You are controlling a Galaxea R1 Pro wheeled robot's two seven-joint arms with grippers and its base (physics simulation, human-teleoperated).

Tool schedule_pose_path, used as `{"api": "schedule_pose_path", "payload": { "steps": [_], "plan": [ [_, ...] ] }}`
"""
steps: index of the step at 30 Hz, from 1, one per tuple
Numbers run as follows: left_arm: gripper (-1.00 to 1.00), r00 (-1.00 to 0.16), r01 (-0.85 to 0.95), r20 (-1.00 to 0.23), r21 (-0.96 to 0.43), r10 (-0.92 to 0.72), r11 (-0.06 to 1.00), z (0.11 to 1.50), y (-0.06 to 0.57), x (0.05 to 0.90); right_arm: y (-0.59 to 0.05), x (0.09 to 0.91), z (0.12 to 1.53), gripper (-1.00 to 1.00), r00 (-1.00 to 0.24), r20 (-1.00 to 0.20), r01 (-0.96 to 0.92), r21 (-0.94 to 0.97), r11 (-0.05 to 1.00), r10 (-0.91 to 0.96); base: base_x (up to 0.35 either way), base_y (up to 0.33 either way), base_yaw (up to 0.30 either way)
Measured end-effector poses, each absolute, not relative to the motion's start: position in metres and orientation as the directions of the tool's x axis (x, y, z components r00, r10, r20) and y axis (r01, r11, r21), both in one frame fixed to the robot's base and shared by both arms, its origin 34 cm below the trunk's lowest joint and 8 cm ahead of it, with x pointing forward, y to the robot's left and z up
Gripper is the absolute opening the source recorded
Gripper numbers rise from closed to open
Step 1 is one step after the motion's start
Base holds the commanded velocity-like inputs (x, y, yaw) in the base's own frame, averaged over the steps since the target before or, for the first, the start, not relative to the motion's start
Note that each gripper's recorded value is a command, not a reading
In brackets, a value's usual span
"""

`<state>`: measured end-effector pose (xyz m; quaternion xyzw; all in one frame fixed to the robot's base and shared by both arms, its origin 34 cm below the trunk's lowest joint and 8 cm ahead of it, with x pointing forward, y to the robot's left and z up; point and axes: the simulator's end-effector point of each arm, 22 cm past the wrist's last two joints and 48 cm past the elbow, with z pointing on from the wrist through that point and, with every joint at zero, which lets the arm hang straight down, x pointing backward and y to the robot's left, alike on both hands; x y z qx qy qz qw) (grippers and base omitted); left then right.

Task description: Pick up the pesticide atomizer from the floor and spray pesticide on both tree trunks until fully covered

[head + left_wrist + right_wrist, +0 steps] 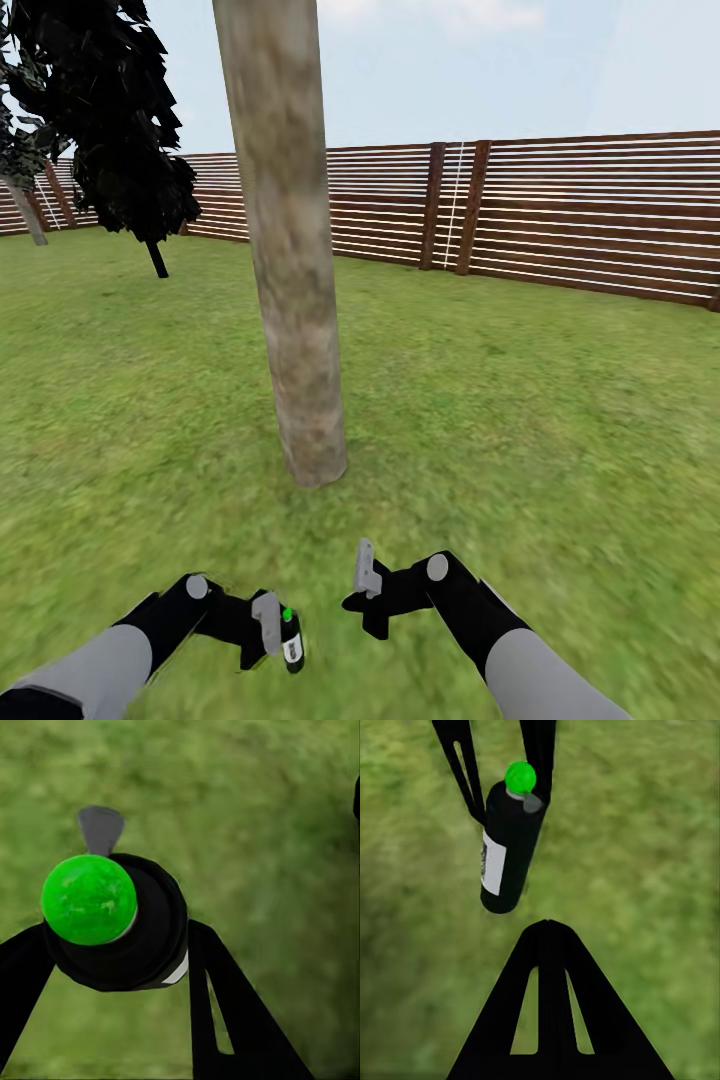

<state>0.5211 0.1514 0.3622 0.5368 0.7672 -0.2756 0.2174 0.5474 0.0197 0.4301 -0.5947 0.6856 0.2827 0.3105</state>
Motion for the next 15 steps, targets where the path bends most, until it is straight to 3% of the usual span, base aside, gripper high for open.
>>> {"api": "schedule_pose_path", "payload": {
  "steps": [3,4,9,11,15],
  "plan": [
    [-1.00,-0.371,0.928,-0.571,-0.194,0.732,0.319,0.348,0.206,0.506,0.018,0.548,0.429,-1.00,-0.101,-0.760,-0.991,0.018,0.134,-0.642,0.000,0.000,0.000],
    [-1.00,-0.387,0.921,-0.549,-0.196,0.741,0.336,0.343,0.226,0.499,0.017,0.547,0.429,1.00,-0.102,-0.759,-0.991,0.019,0.134,-0.643,0.000,0.000,0.000],
    [-1.00,-0.461,0.885,-0.445,-0.172,0.768,0.432,0.335,0.322,0.481,-0.005,0.551,0.420,1.00,-0.119,-0.741,-0.987,0.019,0.157,-0.661,0.000,0.000,0.000],
    [-1.00,-0.512,0.839,-0.471,-0.098,0.718,0.535,0.341,0.344,0.506,-0.044,0.560,0.407,1.00,-0.144,-0.708,-0.979,-0.001,0.204,-0.692,0.000,0.000,0.000],
    [-1.00,-0.618,0.622,-0.553,0.092,0.559,0.778,0.348,0.390,0.562,-0.143,0.583,0.349,1.00,-0.340,-0.633,-0.854,-0.101,0.510,-0.696,0.000,0.000,0.000]
  ]
}}
